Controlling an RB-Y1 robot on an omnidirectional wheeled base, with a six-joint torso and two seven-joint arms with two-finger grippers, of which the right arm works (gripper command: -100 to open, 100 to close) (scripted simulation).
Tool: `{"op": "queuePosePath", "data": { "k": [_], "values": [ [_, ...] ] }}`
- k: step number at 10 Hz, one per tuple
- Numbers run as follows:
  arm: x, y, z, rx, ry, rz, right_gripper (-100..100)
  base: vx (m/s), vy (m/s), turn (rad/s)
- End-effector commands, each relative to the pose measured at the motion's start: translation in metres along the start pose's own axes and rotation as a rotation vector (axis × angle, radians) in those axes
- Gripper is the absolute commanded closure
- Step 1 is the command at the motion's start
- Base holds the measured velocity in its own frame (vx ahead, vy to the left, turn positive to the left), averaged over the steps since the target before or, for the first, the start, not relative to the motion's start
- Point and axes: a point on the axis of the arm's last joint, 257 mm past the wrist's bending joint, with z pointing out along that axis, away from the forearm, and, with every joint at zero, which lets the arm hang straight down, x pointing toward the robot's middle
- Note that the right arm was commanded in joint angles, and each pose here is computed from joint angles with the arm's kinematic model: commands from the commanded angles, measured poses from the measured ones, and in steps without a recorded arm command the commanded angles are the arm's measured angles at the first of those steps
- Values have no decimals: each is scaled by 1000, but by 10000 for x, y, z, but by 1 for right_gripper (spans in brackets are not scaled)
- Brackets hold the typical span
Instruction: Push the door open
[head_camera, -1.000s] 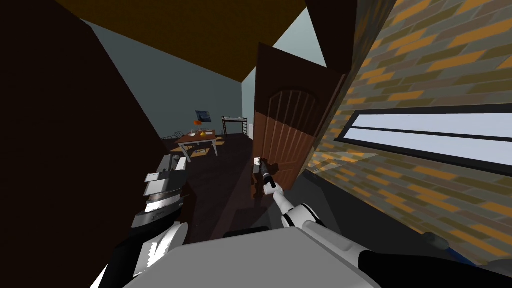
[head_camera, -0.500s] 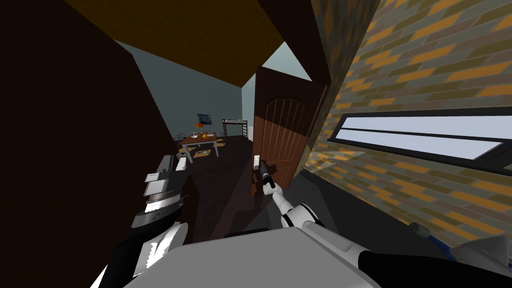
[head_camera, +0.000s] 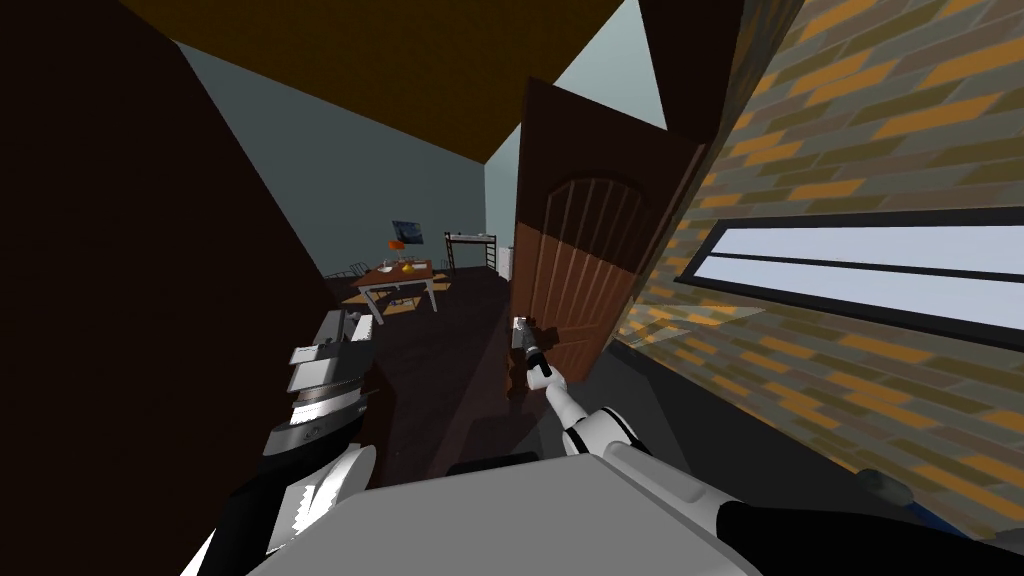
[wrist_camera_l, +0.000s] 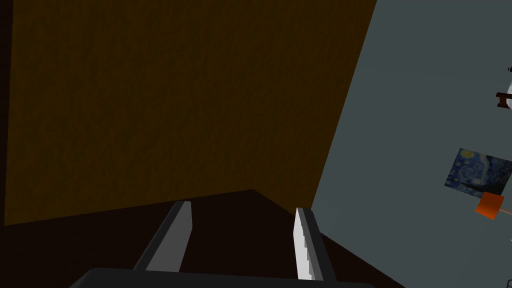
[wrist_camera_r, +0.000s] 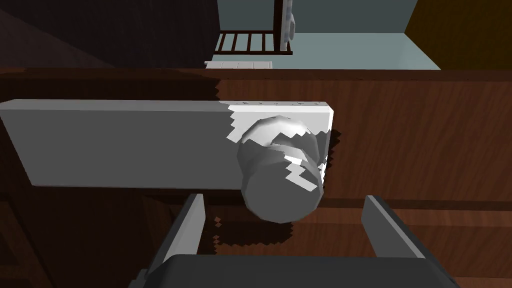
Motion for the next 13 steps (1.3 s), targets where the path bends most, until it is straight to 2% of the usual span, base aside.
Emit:
{"op": "queuePosePath", "data": {
  "k": [1,3,4,9,10,12,13],
  "values": [
    [-10,-1,-5,-2,-3,1,-100,199,21,24],
    [-8,-1,-5,-2,-3,2,-100,135,24,14],
    [-8,-1,-5,-2,-3,2,100,-9,-3,-6],
    [-8,-1,-5,-2,-3,2,100,-16,-3,1],
    [-110,-27,-18,3,-21,0,100,99,44,-30],
    [-110,-27,-18,3,-21,0,100,93,51,-24],
    [-204,-29,-22,4,-37,-1,100,132,70,-30]
  ]
}}
